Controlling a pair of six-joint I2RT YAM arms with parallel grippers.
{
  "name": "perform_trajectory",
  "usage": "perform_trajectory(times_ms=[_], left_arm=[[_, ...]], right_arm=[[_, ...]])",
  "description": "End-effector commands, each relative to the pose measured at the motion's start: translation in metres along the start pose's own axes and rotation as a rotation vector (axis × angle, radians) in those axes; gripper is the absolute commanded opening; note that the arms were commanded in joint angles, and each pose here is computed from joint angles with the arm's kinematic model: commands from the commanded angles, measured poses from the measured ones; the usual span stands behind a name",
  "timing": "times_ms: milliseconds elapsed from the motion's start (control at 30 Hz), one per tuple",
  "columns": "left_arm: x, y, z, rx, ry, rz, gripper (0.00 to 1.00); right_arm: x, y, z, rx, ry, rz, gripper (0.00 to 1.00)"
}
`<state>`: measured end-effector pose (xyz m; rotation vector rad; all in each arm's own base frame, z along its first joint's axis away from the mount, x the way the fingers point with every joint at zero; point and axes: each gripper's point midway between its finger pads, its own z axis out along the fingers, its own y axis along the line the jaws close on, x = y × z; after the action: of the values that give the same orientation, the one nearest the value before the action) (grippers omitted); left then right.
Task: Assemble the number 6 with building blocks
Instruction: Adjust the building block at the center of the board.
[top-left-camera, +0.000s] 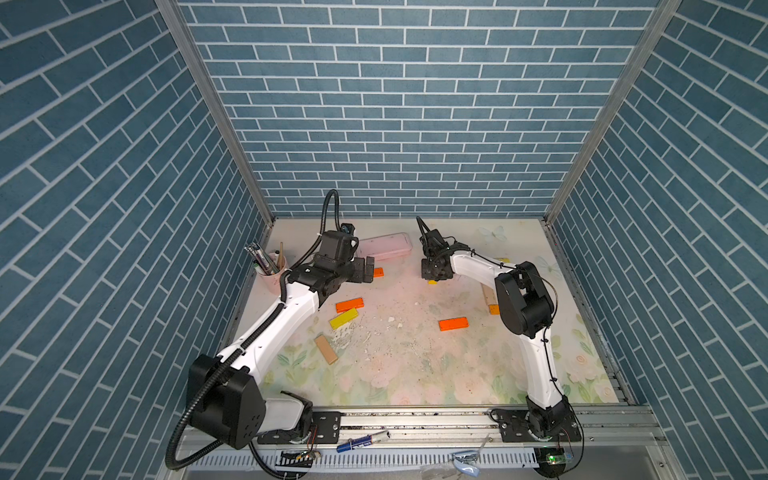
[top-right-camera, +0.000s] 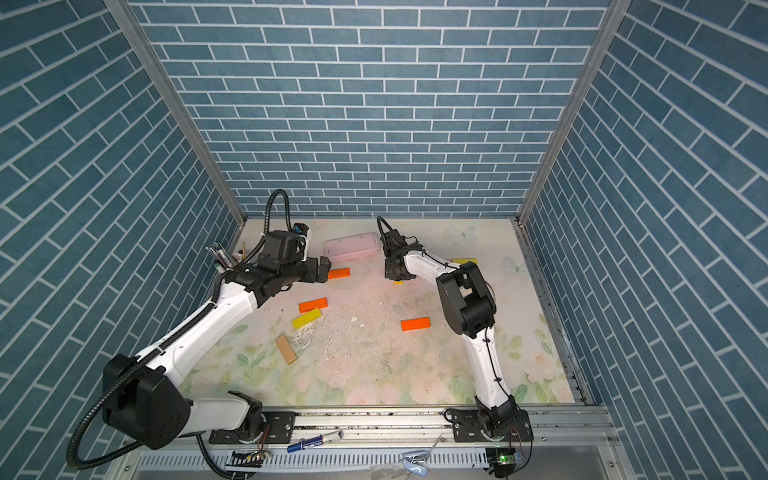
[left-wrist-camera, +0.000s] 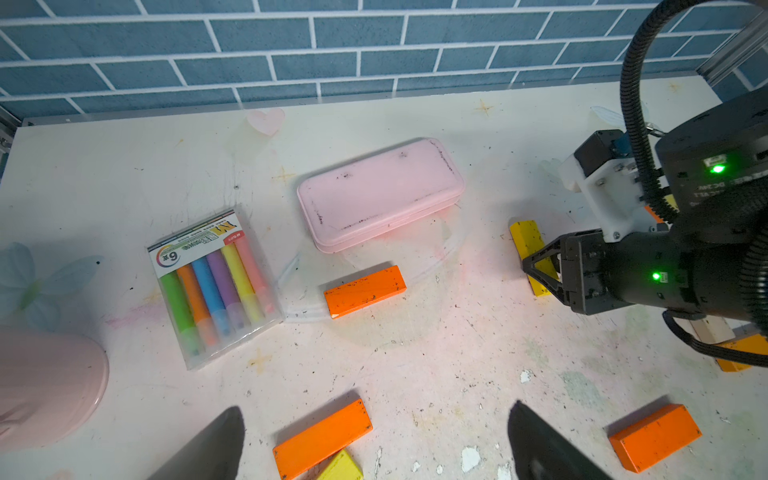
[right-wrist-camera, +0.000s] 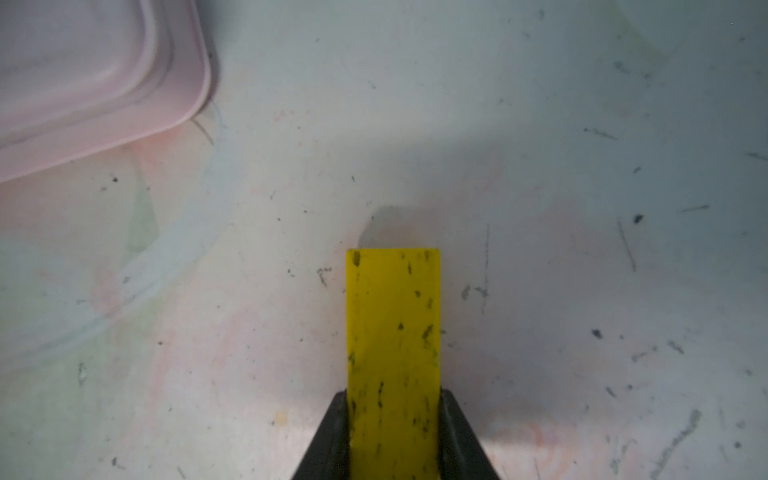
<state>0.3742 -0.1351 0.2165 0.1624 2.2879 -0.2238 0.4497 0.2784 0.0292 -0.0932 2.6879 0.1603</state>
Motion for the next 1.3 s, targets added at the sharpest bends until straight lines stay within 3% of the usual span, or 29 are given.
perform_trajectory(times_ms=[0, 167, 600, 900, 1267], left_arm=[[-0.002, 0.002, -0.004, -0.001, -0.021, -0.020, 0.99], [-0.001, 0.000, -0.002, 0.007, -0.014, -0.023, 0.99], [-0.003, -0.003, -0.003, 0.029, -0.021, -0.037, 0.99], [-0.002, -0.005, -0.003, 0.041, -0.022, -0.046, 0.99], [-0.001, -0.006, -0.003, 0.047, -0.018, -0.047, 0.99]], right_arm=[[0.018, -0.024, 0.007, 0.092, 0.071, 0.053, 0.25], [0.022, -0.029, 0.006, 0.109, 0.080, 0.164, 0.24], [0.020, -0.046, -0.011, 0.235, 0.041, 0.838, 0.24], [0.020, -0.045, -0.001, 0.237, 0.035, 1.205, 0.25], [-0.014, -0.036, 0.012, 0.113, -0.016, 1.430, 0.51]])
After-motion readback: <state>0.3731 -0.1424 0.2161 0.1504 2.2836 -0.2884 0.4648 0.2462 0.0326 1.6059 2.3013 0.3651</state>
